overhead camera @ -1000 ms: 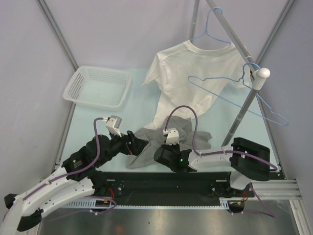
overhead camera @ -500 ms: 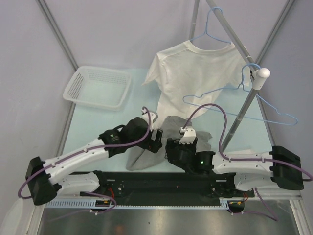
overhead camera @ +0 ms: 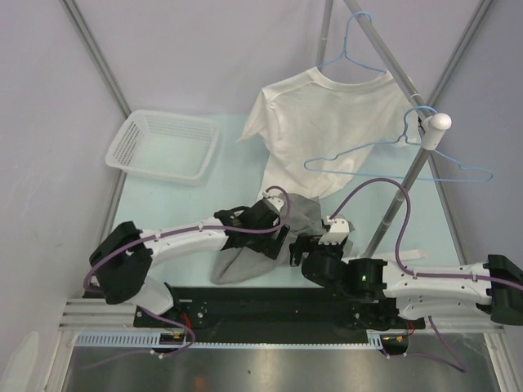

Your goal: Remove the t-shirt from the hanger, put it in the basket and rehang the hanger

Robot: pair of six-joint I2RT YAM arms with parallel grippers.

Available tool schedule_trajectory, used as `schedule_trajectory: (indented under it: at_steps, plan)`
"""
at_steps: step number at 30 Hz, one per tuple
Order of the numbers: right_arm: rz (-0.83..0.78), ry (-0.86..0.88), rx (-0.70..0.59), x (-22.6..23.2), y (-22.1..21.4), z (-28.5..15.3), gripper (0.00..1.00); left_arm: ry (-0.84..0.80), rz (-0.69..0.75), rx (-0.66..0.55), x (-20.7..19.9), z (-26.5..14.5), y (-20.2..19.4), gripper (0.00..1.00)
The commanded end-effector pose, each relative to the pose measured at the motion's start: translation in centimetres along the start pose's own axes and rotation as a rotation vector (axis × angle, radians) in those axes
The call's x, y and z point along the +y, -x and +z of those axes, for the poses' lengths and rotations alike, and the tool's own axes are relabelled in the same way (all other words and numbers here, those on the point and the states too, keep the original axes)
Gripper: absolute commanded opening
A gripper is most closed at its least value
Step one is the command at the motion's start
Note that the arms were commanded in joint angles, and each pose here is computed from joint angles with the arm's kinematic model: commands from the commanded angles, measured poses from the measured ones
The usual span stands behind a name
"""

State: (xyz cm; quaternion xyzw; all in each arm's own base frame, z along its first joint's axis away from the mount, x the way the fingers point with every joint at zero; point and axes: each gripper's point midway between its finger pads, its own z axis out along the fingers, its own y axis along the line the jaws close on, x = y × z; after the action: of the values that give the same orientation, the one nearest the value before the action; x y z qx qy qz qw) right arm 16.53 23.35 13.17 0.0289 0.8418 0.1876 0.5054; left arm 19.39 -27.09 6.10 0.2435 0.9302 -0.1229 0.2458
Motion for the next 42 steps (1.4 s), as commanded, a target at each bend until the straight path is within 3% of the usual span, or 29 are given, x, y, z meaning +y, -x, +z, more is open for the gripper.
schedule_trajectory:
  at_steps: [1, 4, 8, 10, 11, 13, 14, 17, 24, 25, 39, 40, 42]
  plan:
    - [0.051, -0.015, -0.064, 0.2, 1.3, 0.0, 0.9, -0.003, -0.104, -0.019, -1.4, 1.8, 1.2, 1.0]
    - [0.055, -0.017, -0.068, 0.2, 1.3, 0.0, 0.9, -0.021, -0.153, 0.022, -1.9, 3.6, -0.3, 0.97]
    - [0.064, -0.017, -0.072, 0.1, 1.4, -0.2, 0.89, 0.014, -0.206, -0.032, -0.9, 3.9, -0.7, 0.62]
    - [0.064, -0.017, -0.07, 0.0, 1.3, -0.2, 0.89, 0.014, -0.218, -0.059, -0.6, 3.5, -0.5, 0.55]
    - [0.064, -0.024, -0.071, -0.2, 1.2, -0.2, 0.89, 0.012, -0.223, -0.088, -0.5, 2.9, -0.1, 0.45]
    - [0.064, -0.024, -0.07, -0.3, 1.1, -0.3, 0.89, 0.015, -0.229, -0.126, -0.2, 2.1, 0.5, 0.34]
    - [0.069, -0.025, -0.074, -0.4, 1.2, -0.3, 0.89, 0.017, -0.232, -0.14, 0.1, 1.7, 0.5, 0.2]
    - [0.065, -0.024, -0.073, -0.4, 1.2, -0.3, 0.89, 0.04, -0.254, -0.218, 1.1, -0.8, 2.0, 0.0]
    - [0.057, -0.033, -0.08, -0.6, 1.3, -0.3, 0.89, 0.019, -0.403, -0.473, 6.1, -9.6, 7.8, 0.0]
    - [0.057, -0.032, -0.083, -0.5, 1.4, -0.3, 0.89, 0.017, -0.439, -0.551, 7.5, -12.2, 9.6, 0.0]
    - [0.051, -0.011, -0.088, 0.6, 2.3, -0.4, 0.89, 0.151, -0.53, -1.089, 17.0, -34.0, 24.4, 0.0]
    - [0.053, -0.007, -0.087, 0.8, 2.4, -0.5, 0.89, 0.151, -0.526, -1.175, 17.2, -37.4, 25.8, 0.0]
    - [0.049, 0.001, -0.082, 1.2, 2.5, -0.5, 0.89, 0.194, -0.541, -1.224, 19.2, -39.1, 27.6, 0.0]
